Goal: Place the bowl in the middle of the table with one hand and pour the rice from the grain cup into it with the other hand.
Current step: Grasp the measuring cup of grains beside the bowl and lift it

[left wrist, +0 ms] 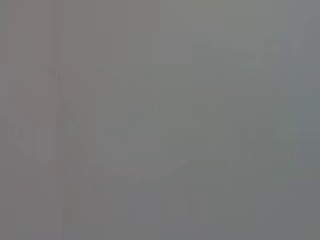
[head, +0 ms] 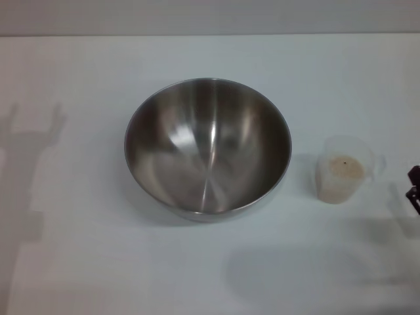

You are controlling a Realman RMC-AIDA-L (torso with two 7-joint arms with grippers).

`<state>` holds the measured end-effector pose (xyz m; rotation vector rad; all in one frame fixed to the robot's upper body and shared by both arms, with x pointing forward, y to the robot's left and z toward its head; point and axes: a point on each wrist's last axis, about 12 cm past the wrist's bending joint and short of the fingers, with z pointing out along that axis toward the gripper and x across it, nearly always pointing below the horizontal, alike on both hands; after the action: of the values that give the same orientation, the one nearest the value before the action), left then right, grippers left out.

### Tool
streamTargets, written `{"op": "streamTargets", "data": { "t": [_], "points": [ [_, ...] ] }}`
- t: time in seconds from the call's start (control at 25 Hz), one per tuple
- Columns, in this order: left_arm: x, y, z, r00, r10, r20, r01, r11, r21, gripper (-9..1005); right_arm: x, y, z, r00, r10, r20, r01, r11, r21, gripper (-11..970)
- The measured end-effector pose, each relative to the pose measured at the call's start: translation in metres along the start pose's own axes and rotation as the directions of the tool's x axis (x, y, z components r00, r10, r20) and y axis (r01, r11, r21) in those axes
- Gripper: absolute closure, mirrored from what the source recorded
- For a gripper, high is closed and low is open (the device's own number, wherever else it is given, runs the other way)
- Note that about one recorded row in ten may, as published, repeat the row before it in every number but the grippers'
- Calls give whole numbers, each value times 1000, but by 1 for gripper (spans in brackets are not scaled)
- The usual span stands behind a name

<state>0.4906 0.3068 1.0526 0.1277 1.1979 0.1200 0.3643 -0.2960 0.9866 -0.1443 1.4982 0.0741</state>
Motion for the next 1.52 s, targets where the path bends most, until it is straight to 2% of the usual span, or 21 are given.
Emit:
{"op": "streamTargets", "data": {
  "t": [0.8,1.52],
  "points": [
    [1,0,-3,1000,-4,-3,4,1000,6,155,11,7,22,996,5,-91,-10,999,-49,132],
    [0,-3,-1,1000,-3,2,3,1000,24,155,17,5,28,989,-3,-150,-4,999,-47,130]
  ]
}}
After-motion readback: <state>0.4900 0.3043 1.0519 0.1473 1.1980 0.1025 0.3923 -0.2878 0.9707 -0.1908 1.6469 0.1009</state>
